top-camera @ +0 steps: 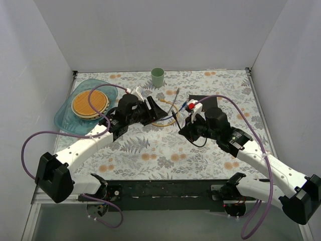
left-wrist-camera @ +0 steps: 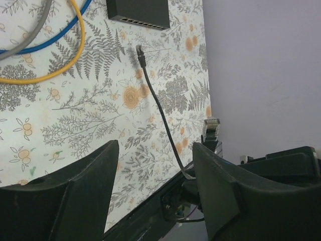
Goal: Insert the plug into the switch port
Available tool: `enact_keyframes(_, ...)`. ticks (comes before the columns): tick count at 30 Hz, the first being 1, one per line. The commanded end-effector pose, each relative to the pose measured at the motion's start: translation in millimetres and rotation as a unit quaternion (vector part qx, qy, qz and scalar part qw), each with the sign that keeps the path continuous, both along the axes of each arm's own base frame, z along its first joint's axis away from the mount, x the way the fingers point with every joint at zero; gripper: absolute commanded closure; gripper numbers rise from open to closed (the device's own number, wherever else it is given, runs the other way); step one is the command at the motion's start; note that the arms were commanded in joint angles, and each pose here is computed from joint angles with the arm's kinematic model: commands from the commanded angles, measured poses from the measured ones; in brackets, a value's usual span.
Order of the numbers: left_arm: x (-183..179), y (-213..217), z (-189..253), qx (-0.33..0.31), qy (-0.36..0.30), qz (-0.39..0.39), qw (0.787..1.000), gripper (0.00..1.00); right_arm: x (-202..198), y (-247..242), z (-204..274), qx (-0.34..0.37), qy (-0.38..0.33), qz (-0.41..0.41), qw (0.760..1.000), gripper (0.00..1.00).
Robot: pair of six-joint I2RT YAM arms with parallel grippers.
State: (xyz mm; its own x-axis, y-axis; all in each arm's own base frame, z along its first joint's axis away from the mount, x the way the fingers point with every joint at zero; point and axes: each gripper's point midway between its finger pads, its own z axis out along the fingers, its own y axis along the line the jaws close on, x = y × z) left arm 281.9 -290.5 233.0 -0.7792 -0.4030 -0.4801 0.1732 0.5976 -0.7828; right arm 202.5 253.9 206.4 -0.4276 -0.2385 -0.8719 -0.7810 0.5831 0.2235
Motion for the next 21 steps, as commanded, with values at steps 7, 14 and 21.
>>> enact_keyframes(7,-0.7,-20.6,24.1,-0.030,-0.012,-0.008,0.999,0.41,10.2,-2.1,11.7,-0.016,-0.031,-0.027,0.999,0.99)
enact_keyframes(14,-4.7,-43.0,26.8,-0.029,-0.027,-0.027,0.999,0.42,6.6,4.0,9.0,-0.018,-0.025,-0.019,0.999,0.99)
enact_keyframes(21,-0.3,-54.7,16.5,-0.008,-0.023,-0.028,0.999,0.63,-1.2,10.0,13.8,-0.006,-0.024,0.000,1.000,0.99)
